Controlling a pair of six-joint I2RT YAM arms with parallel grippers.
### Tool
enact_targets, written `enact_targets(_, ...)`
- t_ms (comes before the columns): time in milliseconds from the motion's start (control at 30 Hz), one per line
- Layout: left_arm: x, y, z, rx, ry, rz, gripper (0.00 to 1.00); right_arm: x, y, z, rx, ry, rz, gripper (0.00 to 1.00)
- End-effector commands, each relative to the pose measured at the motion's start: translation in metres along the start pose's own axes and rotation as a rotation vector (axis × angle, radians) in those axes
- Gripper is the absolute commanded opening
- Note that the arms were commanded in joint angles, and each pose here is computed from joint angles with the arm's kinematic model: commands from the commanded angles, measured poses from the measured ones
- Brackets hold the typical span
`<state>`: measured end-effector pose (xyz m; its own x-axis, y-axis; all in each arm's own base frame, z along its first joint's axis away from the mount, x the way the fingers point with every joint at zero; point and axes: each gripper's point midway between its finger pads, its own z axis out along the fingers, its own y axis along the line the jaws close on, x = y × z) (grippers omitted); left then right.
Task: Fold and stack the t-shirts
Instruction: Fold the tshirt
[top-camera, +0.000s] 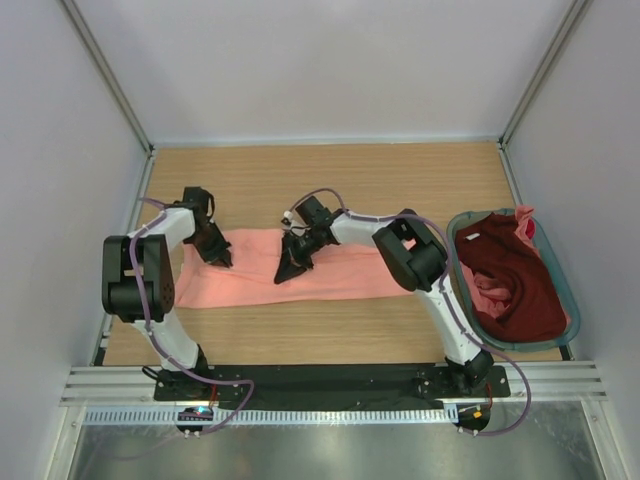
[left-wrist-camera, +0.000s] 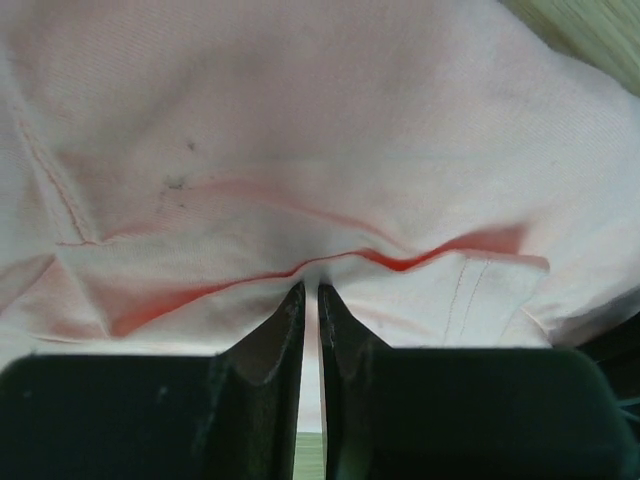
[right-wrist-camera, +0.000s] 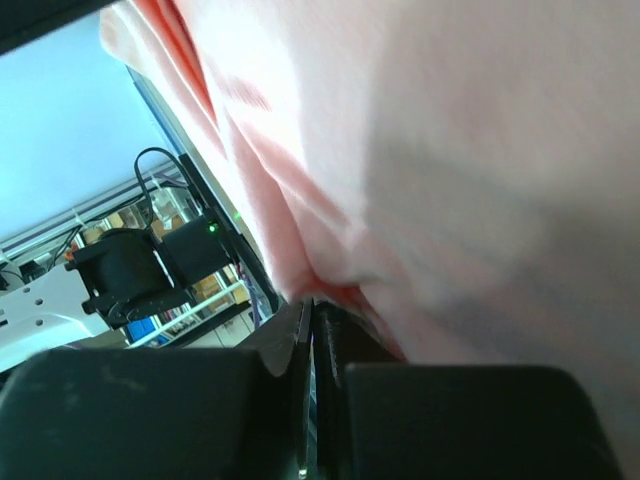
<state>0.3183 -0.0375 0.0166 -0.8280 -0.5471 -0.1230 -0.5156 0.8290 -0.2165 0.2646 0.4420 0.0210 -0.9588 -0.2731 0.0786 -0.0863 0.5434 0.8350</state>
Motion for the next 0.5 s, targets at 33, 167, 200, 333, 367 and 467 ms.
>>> enact_targets(33, -0.018, 0.041, -0.015, -0.174, -0.084, 0.046, 0.13, 0.006, 0.019, -0.028, 0.032, -0.018, -0.034, 0.07)
enact_targets(167, -0.026, 0.025, -0.048, -0.109, -0.149, 0.043, 0.15, -0.020, 0.066, -0.069, -0.034, -0.135, -0.087, 0.07)
enact_targets(200, -0.028, 0.020, -0.056, -0.086, -0.162, 0.039, 0.15, -0.027, 0.070, -0.077, -0.043, -0.157, -0.076, 0.08)
enact_targets(333, -0.027, -0.017, -0.071, 0.093, -0.137, 0.010, 0.17, -0.066, 0.057, -0.114, -0.076, -0.269, -0.018, 0.10)
enact_targets(367, -0.030, -0.024, -0.068, 0.122, -0.138, 0.001, 0.17, -0.070, 0.050, -0.117, -0.074, -0.273, -0.001, 0.10)
enact_targets(467, -0.028, -0.041, -0.051, 0.200, -0.076, -0.055, 0.17, -0.078, 0.018, -0.125, -0.051, -0.287, 0.041, 0.10)
